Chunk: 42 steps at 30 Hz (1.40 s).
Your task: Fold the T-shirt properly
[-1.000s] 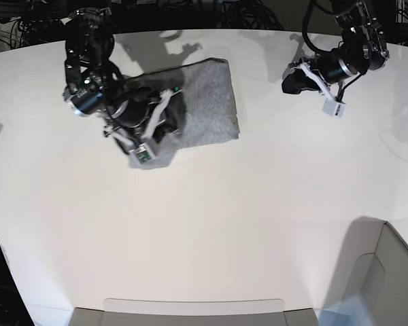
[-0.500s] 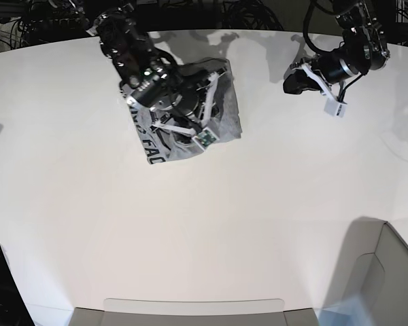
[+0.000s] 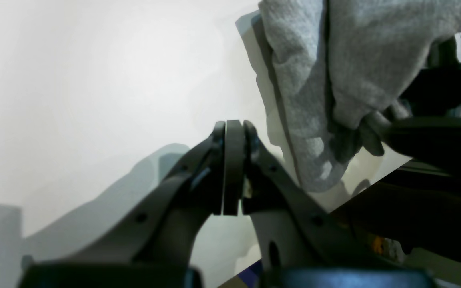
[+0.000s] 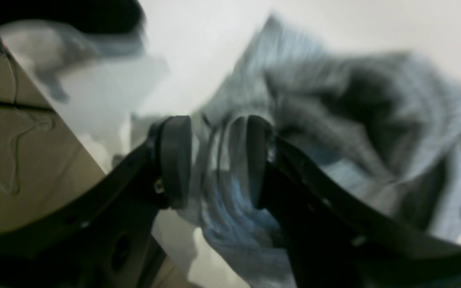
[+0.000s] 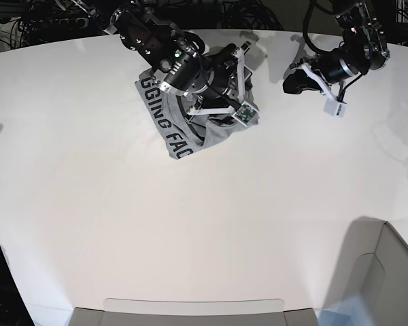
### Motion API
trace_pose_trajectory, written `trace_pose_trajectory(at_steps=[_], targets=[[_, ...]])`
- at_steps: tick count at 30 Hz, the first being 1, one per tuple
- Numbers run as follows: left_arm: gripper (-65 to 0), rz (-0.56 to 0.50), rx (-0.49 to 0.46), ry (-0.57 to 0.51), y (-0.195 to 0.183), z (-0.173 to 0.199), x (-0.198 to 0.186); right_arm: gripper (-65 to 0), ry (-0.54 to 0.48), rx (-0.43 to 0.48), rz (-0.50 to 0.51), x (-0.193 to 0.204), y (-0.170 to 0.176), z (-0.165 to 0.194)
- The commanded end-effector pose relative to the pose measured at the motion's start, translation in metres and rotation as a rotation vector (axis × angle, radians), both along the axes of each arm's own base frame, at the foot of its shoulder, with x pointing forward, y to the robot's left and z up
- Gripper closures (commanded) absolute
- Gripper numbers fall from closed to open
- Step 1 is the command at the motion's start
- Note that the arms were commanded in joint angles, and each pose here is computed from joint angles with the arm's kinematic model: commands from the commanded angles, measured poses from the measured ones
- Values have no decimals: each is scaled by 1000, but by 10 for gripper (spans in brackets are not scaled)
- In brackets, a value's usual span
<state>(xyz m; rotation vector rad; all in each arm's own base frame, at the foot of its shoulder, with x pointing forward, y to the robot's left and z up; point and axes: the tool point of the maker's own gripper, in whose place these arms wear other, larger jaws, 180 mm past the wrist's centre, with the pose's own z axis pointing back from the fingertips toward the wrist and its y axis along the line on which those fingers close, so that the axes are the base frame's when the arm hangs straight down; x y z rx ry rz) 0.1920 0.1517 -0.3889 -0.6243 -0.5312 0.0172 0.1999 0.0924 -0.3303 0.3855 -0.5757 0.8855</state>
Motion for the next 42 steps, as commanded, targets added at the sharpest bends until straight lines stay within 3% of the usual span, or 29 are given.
trace_pose_trajectory(at_steps=[1, 8, 13, 16, 20, 22, 28, 32, 34, 42], targets=[[0, 1, -4, -40, 2, 9, 6, -237, -49, 48, 5, 6, 7, 18], [0, 6, -4, -39, 3, 9, 7, -237, -103, 78, -4, 10, 4, 37], [0, 2, -6, -38, 1, 9, 7, -225, -124, 54, -186, 49, -42, 37], [0, 2, -7, -37, 1, 8, 6, -155, -129, 42, -277, 66, -67, 37], [0, 13, -14, -16, 3, 2, 4, -2, -81, -60, -278, 59, -90, 21], [0, 25, -25, 11, 5, -5, 1, 0, -32, -106, -268, 50, -94, 13], [0, 42, -47, 31, 7, -13, 7, 0, -63, -160, -4, 20, -63, 4], [0, 42, -47, 31, 7, -13, 7, 0, -135, -200, 295, -9, -35, 1], [0, 42, -47, 31, 7, -13, 7, 0, -170, -204, 397, -19, -23, 3], [0, 42, -47, 31, 7, -13, 7, 0, -230, -185, 384, -4, -11, 19]])
